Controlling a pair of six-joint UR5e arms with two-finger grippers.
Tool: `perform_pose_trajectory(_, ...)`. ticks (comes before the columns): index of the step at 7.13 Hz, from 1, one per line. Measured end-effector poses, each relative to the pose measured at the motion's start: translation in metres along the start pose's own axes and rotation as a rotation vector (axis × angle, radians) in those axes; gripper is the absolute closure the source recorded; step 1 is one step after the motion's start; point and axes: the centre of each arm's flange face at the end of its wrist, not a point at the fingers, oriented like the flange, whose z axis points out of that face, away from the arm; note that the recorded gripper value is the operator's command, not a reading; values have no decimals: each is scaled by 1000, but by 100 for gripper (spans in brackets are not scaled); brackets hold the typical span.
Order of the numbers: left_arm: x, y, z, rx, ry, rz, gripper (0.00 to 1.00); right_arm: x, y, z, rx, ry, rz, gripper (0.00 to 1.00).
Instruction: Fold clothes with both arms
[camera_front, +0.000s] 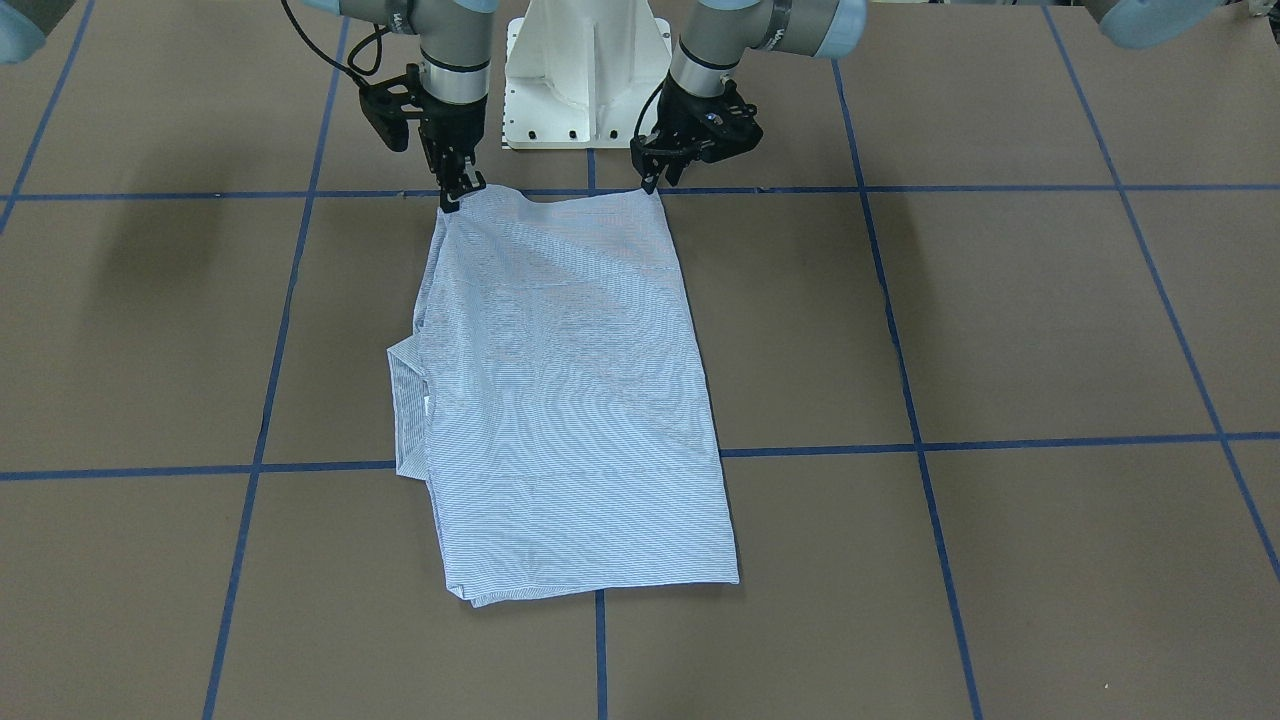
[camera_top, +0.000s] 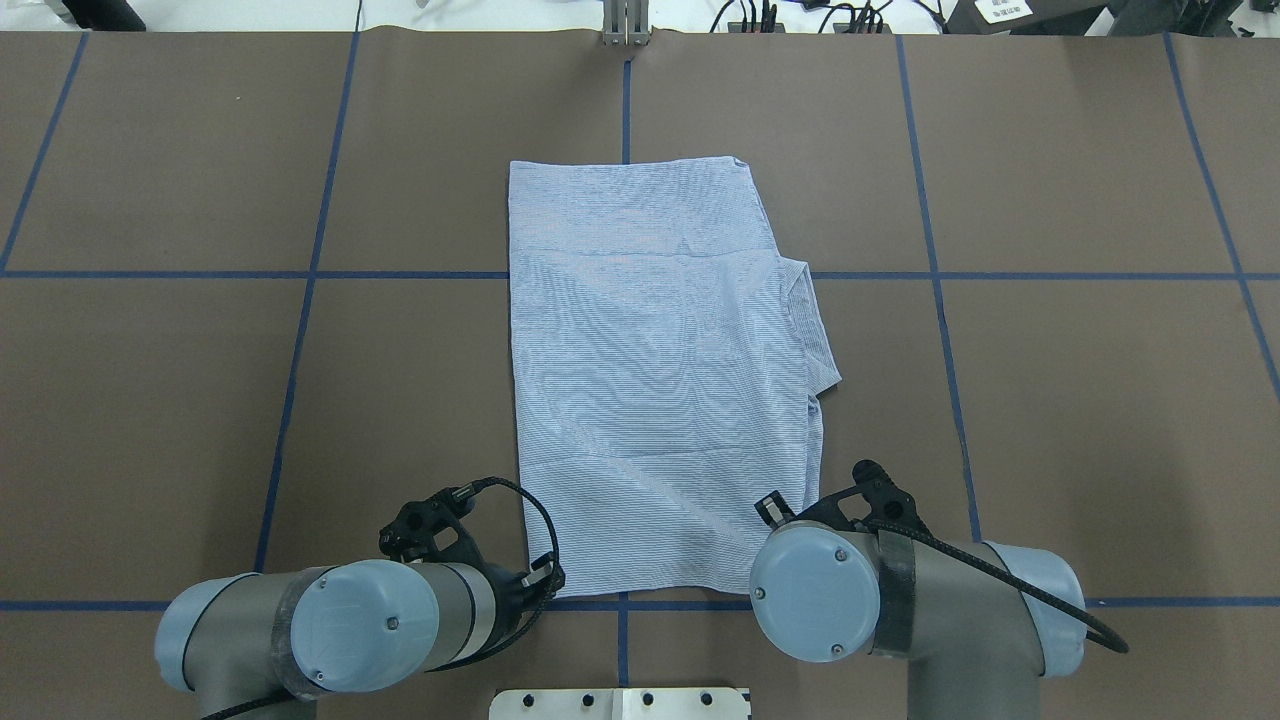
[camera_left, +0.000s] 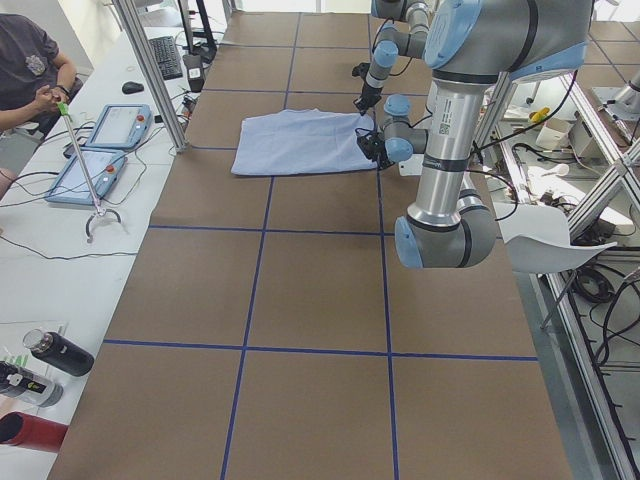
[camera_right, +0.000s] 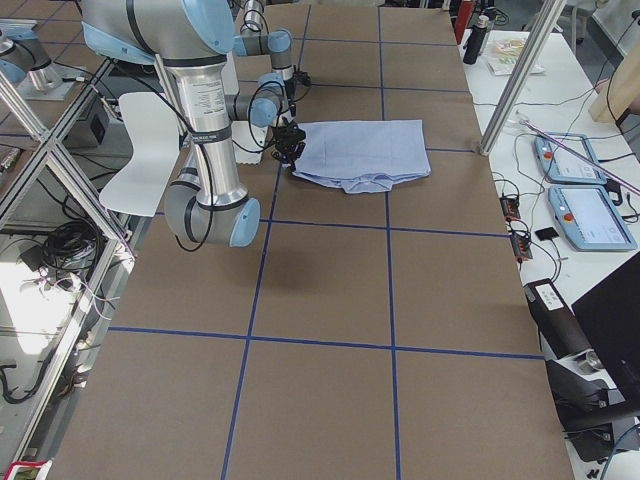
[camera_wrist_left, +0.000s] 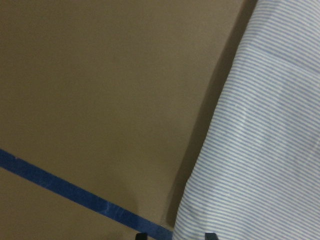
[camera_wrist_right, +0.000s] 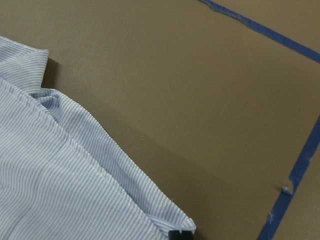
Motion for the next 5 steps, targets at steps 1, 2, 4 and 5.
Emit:
perform_pose_trajectory(1, 1, 0, 1, 1, 1, 0, 52, 0, 0, 0, 1, 1, 0, 100)
perform_pose_trajectory(2, 4, 1, 0, -1, 6, -1, 52, 0, -1, 1, 2, 2, 0, 100)
perform_pose_trajectory(4, 7, 0, -1, 7, 17, -1, 52, 1, -1, 1, 6, 5, 0, 100)
perform_pose_trajectory(5, 8, -1, 2, 12, 21, -1, 54, 1, -1, 1, 11, 9, -1, 100)
